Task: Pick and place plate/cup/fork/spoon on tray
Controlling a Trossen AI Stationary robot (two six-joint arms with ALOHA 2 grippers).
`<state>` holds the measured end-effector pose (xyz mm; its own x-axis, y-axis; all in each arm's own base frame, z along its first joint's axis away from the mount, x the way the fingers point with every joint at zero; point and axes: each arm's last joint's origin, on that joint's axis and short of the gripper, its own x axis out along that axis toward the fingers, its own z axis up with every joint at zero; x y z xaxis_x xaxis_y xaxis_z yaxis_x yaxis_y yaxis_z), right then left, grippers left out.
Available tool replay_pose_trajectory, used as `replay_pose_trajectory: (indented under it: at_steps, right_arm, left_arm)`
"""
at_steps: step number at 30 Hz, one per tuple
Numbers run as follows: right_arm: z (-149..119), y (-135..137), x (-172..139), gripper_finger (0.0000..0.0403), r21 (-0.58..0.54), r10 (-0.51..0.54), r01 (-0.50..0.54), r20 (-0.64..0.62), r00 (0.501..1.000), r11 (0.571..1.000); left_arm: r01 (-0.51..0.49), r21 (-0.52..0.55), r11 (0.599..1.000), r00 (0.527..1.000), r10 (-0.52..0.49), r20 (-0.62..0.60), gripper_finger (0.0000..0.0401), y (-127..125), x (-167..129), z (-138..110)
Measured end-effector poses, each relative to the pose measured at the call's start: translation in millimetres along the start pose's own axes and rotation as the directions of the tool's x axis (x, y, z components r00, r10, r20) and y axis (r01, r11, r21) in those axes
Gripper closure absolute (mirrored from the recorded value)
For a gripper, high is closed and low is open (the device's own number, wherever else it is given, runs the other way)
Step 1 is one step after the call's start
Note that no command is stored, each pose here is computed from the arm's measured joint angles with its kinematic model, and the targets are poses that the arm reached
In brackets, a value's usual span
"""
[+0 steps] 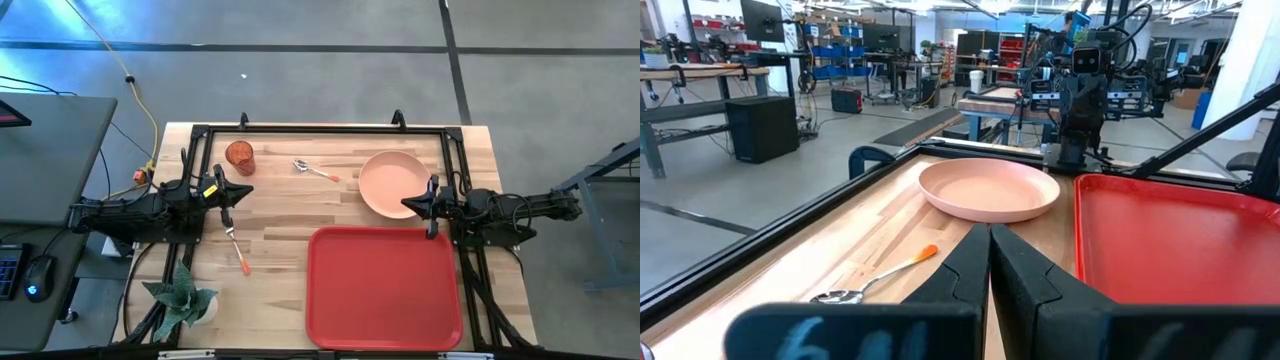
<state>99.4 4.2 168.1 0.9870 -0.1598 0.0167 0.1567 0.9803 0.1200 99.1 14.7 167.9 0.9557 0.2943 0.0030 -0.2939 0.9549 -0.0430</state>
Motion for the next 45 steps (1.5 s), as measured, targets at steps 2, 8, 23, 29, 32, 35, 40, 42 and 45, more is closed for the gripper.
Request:
replay_pose_trajectory:
  at_steps: [2, 8, 23, 29, 32, 35, 40, 42, 45]
  right_arm:
    - [0.0, 0.0, 0.0, 0.0402, 0.0, 0.0, 0.0, 0.0, 1.0, 1.0]
    - [-0.1, 0.0, 0.0, 0.0402, 0.0, 0.0, 0.0, 0.0, 1.0, 1.0]
    - [4.2, -1.2, -0.1, 0.0402, 0.049, -0.051, 0.049, 0.047, 0.998, 0.998]
    - [2.0, -4.2, -0.3, 0.0402, 0.206, -0.15, 0.14, 0.032, 0.988, 0.968]
    - [-2.5, -2.1, 2.3, 0.0402, 0.287, -0.089, 0.092, -0.023, 0.996, 0.954]
    - [-7.6, 0.0, 5.4, 0.0402, 0.297, -0.037, 0.06, -0.084, 0.996, 0.953]
    - [-11.6, 0.2, 11.6, 0.0402, 0.344, -0.083, 0.121, -0.122, 0.989, 0.931]
    - [-9.8, 0.9, 15.0, 0.0402, 0.356, -0.097, 0.128, -0.102, 0.99, 0.926]
    - [-8.9, 1.7, 20.2, 0.0402, 0.358, -0.125, 0.147, -0.085, 0.989, 0.922]
  left_arm:
    - [0.0, 0.009, 1.0, 1.0, 0.0, 0.0, 0.0398, 0.0, 0.0, 0.0]
    - [0.0, 0.009, 1.0, 1.0, 0.0, 0.0, 0.0398, 0.0, 0.0, 0.0]
    - [-0.012, -0.019, 1.0, 0.998, 0.013, 0.054, 0.0398, 0.3, -0.1, 5.2]
    - [-0.026, -0.016, 1.0, 0.996, 0.027, 0.089, 0.0398, 0.6, -0.4, 8.6]
    - [-0.046, 0.041, 0.998, 0.992, 0.041, 0.122, 0.0398, 1.0, -0.7, 11.9]
    - [-0.069, 0.101, 0.992, 0.986, 0.053, 0.159, 0.0398, 1.5, -1.2, 15.5]
    - [-0.081, 0.11, 0.991, 0.987, 0.064, 0.144, 0.0398, 2.6, 2.8, 14.8]
    - [-0.064, 0.102, 0.993, 0.992, 0.052, 0.115, 0.0398, 2.1, 6.9, 12.4]
    - [-0.042, 0.089, 0.995, 0.995, 0.033, 0.097, 0.0398, 0.6, 14.4, 11.2]
